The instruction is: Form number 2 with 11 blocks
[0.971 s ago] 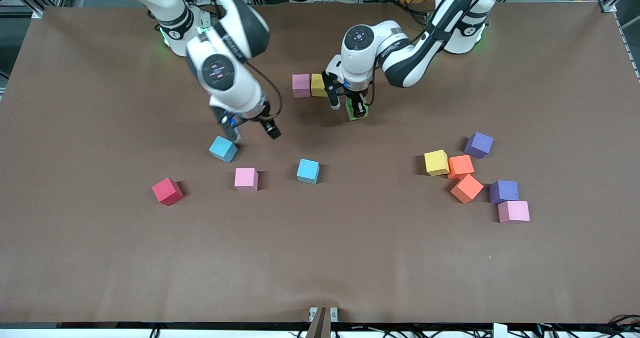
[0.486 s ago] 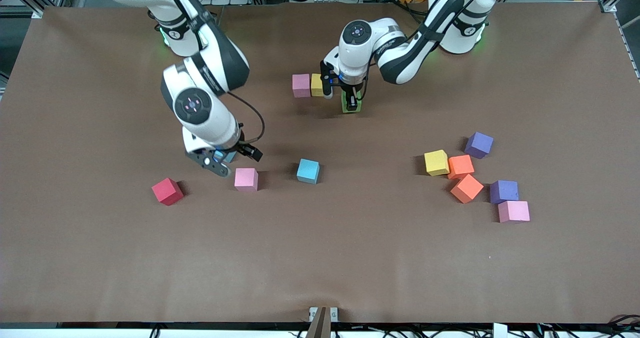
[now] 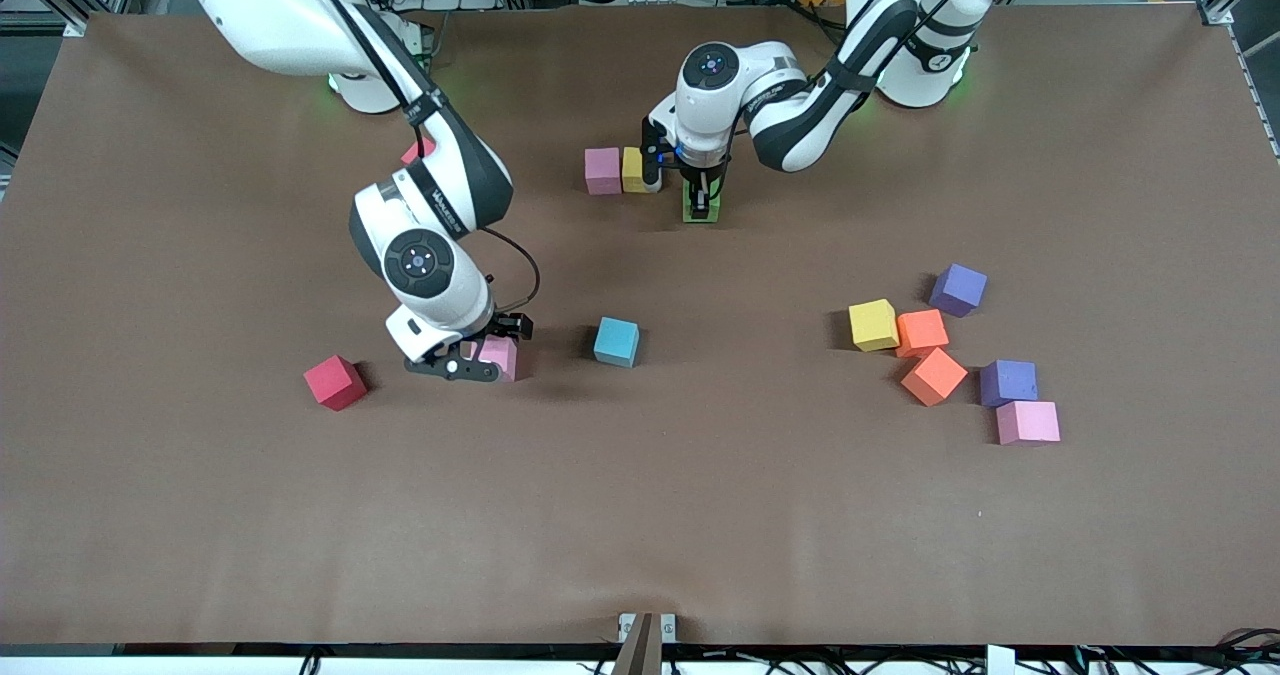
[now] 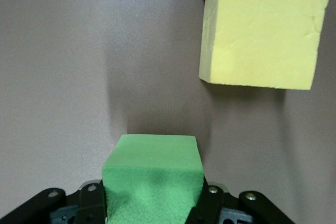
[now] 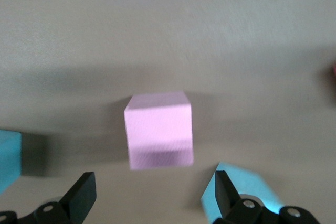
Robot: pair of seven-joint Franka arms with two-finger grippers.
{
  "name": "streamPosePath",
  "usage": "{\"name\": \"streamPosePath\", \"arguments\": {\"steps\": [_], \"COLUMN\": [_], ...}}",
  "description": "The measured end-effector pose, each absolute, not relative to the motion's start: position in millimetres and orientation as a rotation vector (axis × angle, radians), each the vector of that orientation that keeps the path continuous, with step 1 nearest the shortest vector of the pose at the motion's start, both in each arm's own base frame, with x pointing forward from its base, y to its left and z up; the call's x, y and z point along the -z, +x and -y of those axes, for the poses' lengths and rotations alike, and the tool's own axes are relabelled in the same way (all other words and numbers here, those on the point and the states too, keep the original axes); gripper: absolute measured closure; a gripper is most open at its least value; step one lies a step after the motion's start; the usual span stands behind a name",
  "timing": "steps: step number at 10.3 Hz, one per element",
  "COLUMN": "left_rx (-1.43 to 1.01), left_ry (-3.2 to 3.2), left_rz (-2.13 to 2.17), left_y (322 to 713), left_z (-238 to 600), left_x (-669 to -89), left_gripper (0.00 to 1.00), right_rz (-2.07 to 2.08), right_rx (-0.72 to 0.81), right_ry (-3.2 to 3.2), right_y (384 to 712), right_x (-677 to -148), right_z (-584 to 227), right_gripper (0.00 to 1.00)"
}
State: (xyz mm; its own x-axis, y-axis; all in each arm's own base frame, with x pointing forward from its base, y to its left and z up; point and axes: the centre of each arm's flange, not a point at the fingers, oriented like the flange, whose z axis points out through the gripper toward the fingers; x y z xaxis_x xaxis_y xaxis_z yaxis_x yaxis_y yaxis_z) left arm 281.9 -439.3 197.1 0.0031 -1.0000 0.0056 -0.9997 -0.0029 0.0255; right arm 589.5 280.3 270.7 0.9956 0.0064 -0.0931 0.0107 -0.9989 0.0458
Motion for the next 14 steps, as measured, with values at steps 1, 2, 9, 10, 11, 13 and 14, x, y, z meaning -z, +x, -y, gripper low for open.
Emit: {"name": "streamPosePath", "arguments": {"steps": [1,2,9,10,11,13,14], "left_rx": [0.023,0.024,0.04,0.042,0.041,0.043,0.044], "left_ry": [2.202,2.187,2.172,2.175,2.171,2.178,2.177], "left_rz": [2.206,2.215,2.197,2.192,2.191,2.172,2.169], "left_y": [279,274,250,247,246,244,243], "left_z": [441,444,458,460,462,467,468], "left_x": [-197,-197,-194,-193,-193,-191,-190], "left_gripper": [0.44,0.44,0.44,0.44,0.44,0.44,0.44], "right_rz": [-0.103,-0.106,-0.136,-0.148,-0.135,-0.122,-0.123], "right_rx": [0.144,0.158,0.162,0.148,0.139,0.133,0.139], "right_ry": [3.1,3.121,3.172,3.164,3.166,3.171,3.168], "right_y": [602,610,619,620,621,618,615], "right_x": [-267,-262,-238,-233,-230,-223,-219], "right_z": [-258,-244,-269,-268,-269,-278,-283], "right_gripper": [0.0,0.0,0.0,0.0,0.0,0.0,0.0]}}
